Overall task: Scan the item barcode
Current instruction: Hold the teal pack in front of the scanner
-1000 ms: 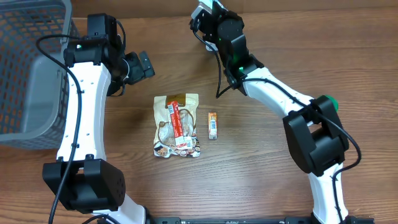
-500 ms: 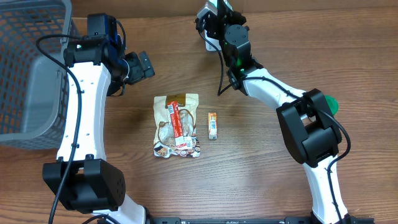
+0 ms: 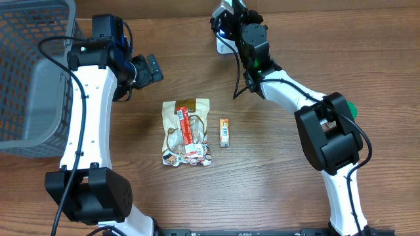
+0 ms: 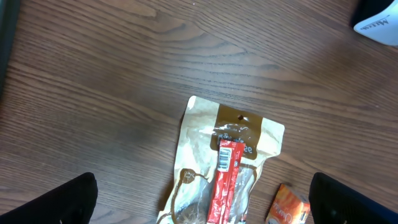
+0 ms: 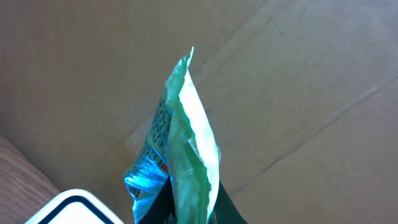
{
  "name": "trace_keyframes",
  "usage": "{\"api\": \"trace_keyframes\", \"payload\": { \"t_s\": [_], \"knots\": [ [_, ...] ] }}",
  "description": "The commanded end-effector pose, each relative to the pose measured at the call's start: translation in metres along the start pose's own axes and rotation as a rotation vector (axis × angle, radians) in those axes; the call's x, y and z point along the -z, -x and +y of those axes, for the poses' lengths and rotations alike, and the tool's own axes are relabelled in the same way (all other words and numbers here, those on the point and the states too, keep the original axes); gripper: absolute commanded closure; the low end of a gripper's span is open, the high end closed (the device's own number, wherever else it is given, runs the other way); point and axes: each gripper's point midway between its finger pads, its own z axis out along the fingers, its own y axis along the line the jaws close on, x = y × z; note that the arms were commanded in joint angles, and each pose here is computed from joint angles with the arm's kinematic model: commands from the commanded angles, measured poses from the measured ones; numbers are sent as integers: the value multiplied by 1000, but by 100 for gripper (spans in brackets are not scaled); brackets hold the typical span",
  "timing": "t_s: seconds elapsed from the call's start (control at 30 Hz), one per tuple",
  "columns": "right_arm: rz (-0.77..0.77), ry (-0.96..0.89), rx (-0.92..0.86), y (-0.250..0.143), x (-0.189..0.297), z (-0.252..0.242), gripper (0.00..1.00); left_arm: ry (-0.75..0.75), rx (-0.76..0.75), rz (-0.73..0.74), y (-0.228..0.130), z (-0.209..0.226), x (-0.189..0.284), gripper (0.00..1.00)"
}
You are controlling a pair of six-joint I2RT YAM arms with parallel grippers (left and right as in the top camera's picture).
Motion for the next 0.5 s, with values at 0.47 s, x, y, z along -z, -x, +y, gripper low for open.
{"api": "trace_keyframes", "payload": {
  "t_s": [0.47],
  "knots": [
    [86,19,-92,-30,-5,23,96,-11,-19,-32,3,-4,11,0]
  ]
}}
